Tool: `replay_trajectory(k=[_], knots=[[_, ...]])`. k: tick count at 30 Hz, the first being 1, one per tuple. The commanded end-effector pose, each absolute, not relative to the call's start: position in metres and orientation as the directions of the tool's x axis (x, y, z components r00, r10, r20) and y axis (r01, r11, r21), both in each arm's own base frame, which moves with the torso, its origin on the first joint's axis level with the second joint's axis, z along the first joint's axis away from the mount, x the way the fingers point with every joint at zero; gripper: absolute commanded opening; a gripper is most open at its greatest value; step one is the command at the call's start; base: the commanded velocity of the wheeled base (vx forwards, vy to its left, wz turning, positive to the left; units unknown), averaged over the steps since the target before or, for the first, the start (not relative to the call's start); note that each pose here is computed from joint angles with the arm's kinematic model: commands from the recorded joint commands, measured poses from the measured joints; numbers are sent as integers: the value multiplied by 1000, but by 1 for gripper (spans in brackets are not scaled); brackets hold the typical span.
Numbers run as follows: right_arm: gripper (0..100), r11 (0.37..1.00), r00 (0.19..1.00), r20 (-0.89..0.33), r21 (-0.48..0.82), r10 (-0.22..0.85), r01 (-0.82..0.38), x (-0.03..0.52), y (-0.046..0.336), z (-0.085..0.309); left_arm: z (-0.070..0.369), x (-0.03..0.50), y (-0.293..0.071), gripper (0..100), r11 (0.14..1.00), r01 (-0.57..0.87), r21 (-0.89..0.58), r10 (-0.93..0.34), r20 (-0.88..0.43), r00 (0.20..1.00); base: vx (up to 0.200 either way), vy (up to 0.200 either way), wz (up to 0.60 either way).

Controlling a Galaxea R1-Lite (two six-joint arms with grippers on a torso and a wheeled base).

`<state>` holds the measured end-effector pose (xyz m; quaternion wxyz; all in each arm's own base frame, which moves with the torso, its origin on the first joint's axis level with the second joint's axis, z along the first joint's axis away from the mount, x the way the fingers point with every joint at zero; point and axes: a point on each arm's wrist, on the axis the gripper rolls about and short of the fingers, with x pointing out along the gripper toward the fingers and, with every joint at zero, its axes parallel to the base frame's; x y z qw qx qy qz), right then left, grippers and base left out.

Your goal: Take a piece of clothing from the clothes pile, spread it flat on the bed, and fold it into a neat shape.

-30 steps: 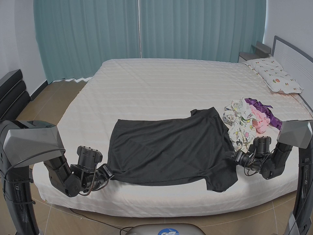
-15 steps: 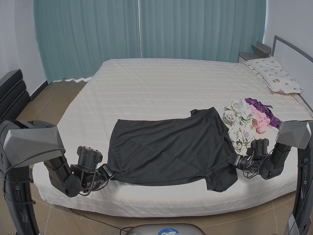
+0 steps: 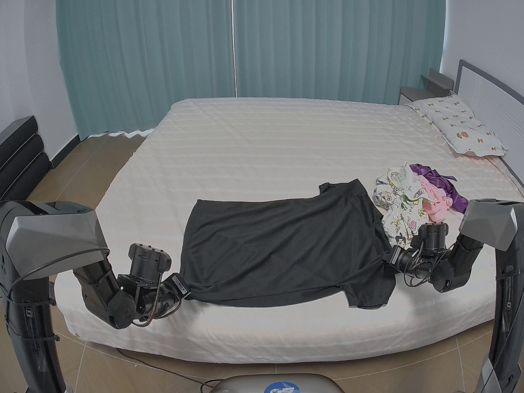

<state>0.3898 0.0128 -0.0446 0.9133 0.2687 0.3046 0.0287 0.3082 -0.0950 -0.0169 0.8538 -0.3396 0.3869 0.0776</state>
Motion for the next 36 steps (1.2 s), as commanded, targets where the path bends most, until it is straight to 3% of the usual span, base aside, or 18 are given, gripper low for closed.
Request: replay_trajectory(k=[1,10,23,35,36], knots=[[100,853,810,-545,509,218,114,396,15,-55,-21,309,-94,0,757,-403,-514,-125,-720,683,0,0,0],[100,833,843,-500,539,197,125,382,-1,-29,-21,310,-94,0,756,-404,-515,-126,-720,683,0,0,0],[100,843,730,-638,512,246,164,329,15,-42,-20,308,-93,0,756,-403,-516,-127,-720,682,0,0,0],[100,857,699,-669,490,253,159,327,29,-55,-20,308,-93,0,756,-403,-516,-129,-720,682,0,0,0],[0,858,700,-670,487,248,162,327,29,-55,-20,308,-93,0,756,-403,-516,-129,-720,682,0,0,0]])
